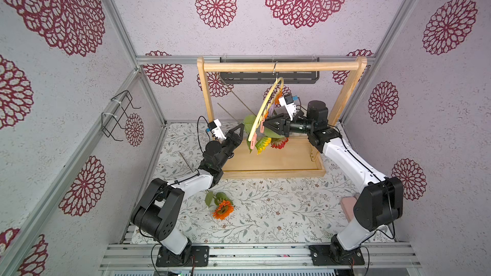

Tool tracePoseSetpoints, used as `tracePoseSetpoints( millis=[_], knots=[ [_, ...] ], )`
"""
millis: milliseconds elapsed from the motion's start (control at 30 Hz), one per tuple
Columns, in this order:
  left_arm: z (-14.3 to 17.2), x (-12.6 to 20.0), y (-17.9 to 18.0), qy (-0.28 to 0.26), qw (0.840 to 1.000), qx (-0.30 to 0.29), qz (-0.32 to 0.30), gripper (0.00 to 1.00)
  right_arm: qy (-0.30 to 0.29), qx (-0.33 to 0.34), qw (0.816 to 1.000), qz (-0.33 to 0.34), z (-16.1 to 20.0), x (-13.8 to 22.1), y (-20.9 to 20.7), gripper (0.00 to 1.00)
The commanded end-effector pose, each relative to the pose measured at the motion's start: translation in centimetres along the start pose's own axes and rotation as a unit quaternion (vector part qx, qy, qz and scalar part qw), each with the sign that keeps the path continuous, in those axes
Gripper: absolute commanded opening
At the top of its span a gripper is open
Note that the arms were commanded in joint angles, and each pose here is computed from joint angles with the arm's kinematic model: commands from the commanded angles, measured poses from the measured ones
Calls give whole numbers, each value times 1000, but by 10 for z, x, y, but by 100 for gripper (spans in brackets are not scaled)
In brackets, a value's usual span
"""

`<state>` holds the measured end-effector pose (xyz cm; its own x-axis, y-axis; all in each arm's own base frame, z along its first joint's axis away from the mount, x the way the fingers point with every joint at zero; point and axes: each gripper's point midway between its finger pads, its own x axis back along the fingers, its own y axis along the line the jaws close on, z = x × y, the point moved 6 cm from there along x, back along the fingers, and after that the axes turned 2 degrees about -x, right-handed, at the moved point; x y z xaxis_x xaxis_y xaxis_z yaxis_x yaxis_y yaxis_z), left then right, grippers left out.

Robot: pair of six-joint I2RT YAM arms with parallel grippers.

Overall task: Dry the flowers on a clothes hanger
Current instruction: Open the clamp at the hanger.

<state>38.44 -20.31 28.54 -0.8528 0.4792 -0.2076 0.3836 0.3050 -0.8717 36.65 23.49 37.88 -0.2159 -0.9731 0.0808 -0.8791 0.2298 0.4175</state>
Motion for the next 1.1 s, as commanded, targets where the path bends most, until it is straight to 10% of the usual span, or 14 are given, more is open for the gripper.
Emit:
tracePoseSetpoints(
  millis=[0, 367, 1067],
  knots=[
    [4, 1, 1, -14, 999, 30, 21, 0, -19, 32, 999, -5, -13, 2, 11, 37],
    [0, -3, -3, -24, 999, 43, 18, 0, -22, 23, 999, 15, -11, 2, 6, 69],
    [-3, -6, -11, -28, 998, 59, 18, 0, -18, 19, 1000, 10, -5, -21, 12, 65]
  ],
)
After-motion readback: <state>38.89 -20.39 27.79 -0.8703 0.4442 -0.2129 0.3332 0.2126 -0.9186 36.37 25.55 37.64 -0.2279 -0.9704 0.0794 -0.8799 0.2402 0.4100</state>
